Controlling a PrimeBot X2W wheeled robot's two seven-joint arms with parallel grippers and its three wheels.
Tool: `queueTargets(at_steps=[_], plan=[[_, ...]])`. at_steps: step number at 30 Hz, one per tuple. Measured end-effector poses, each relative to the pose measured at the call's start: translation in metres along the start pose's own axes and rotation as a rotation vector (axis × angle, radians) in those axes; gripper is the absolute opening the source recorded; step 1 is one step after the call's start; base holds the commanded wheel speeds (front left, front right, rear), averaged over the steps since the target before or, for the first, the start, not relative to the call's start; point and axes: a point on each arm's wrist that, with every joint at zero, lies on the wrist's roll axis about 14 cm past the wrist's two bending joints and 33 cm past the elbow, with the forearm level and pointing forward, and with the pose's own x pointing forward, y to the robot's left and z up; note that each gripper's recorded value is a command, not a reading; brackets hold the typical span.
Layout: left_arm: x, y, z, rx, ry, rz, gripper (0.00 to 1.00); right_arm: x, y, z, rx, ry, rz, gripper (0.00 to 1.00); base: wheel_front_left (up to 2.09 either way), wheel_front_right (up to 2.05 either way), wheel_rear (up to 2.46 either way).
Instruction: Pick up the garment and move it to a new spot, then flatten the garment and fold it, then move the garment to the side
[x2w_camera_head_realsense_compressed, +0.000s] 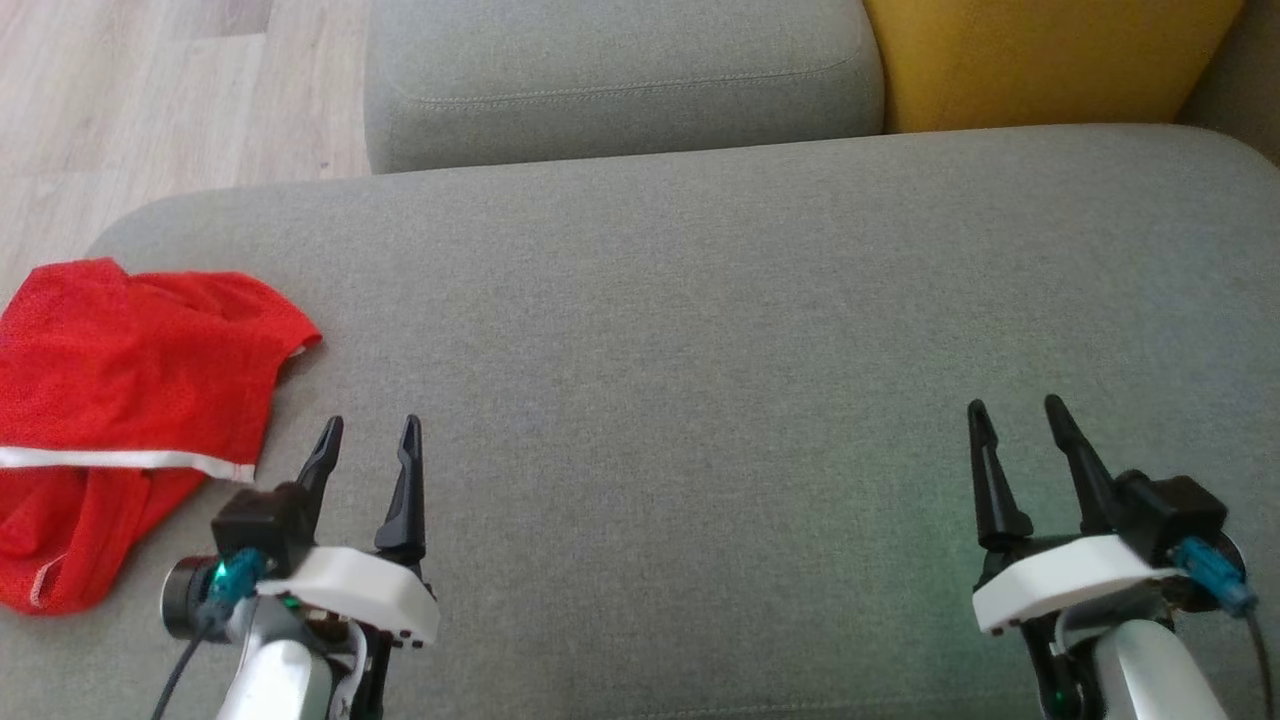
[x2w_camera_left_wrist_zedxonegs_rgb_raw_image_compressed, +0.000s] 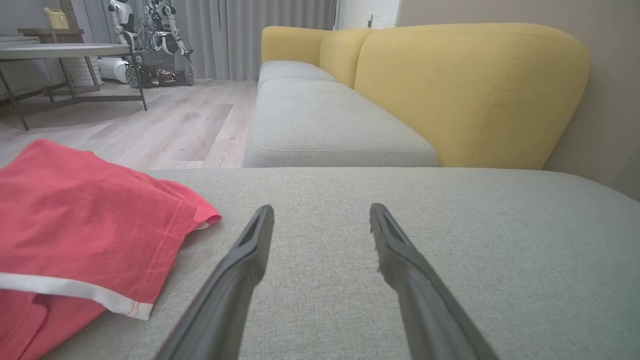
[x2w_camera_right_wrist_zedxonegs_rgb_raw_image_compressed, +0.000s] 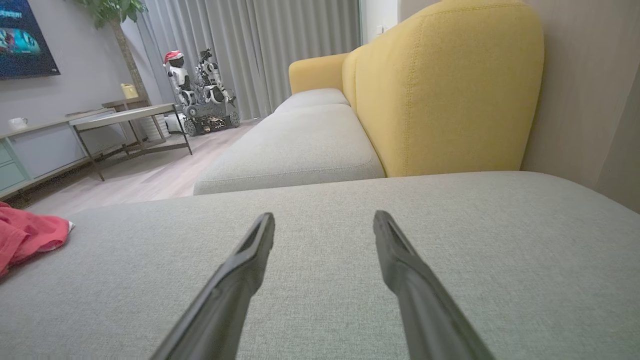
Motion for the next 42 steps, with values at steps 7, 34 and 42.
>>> queueTargets(at_steps=[7, 34, 42], plan=[[0.0, -0.002, 0.002, 0.068, -0.021, -0.008, 1.0, -0.001, 0.003, -0.001, -0.055, 0.003, 0.014, 1.0, 0.0, 0.0, 0.0], [0.0, 0.013, -0.006, 0.09, -0.005, 0.055, 1.0, -0.001, 0.003, -0.009, -0.01, 0.016, 0.001, 1.0, 0.0, 0.0, 0.0], [-0.001, 0.014, -0.008, 0.111, 0.0, 0.055, 1.0, 0.0, 0.005, -0.009, -0.014, 0.019, 0.007, 1.0, 0.0, 0.0, 0.0]])
